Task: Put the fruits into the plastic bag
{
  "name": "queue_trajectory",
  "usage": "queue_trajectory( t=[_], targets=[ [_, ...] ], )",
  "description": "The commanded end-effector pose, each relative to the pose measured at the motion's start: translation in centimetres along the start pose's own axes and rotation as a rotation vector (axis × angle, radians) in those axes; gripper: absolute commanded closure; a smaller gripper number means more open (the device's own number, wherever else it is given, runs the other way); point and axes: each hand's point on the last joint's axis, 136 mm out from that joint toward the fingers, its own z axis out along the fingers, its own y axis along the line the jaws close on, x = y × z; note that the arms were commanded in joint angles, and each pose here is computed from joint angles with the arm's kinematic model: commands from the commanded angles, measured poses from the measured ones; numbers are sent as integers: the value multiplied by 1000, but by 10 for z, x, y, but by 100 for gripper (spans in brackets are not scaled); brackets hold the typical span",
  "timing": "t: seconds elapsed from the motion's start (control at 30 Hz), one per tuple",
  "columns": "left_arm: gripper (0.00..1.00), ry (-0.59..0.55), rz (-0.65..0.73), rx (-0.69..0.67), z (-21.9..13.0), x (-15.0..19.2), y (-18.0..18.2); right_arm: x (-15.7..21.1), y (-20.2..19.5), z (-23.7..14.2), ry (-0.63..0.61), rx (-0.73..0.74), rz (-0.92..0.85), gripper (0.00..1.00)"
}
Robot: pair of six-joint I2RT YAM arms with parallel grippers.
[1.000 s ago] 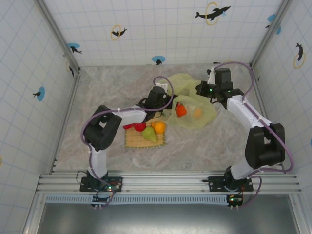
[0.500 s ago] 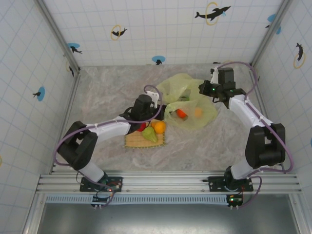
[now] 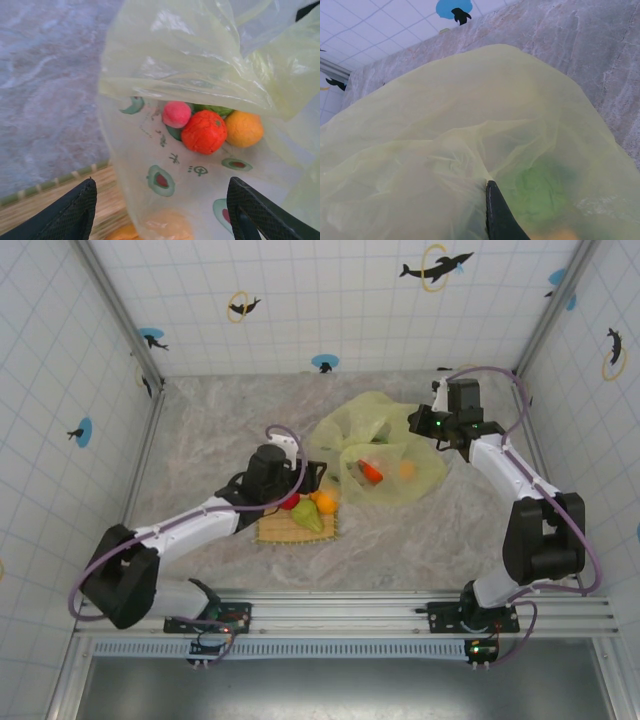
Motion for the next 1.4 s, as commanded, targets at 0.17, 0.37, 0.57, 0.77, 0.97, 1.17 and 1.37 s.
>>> queue_trajectory(
  t=[0.17,0.37,0.57,0.77,0.97,1.17,1.37],
  targets=[
    [26,-28,42,-214,-39,10,42,-6,-2,4,-20,-11,-12,100],
    [23,40,49,-387,-61,21,82,-6,1,5,-21,-24,-12,100],
    [16,297,83,-474,-79,52,121,-7,4,3,-31,-33,-33,100],
    [15,459,69,-472,-77,69,147,-4,4,4,-44,-55,-37,100],
    [15,518,61,-441,-59,67,151,-1,2,6,-38,-73,-31,100],
    [15,539,45,-401,-48,70,148,-3,-2,0,-56,-67,-25,100],
    [15,552,31,-378,-37,74,148,-5,-3,-1,-60,-65,-23,100]
  ],
)
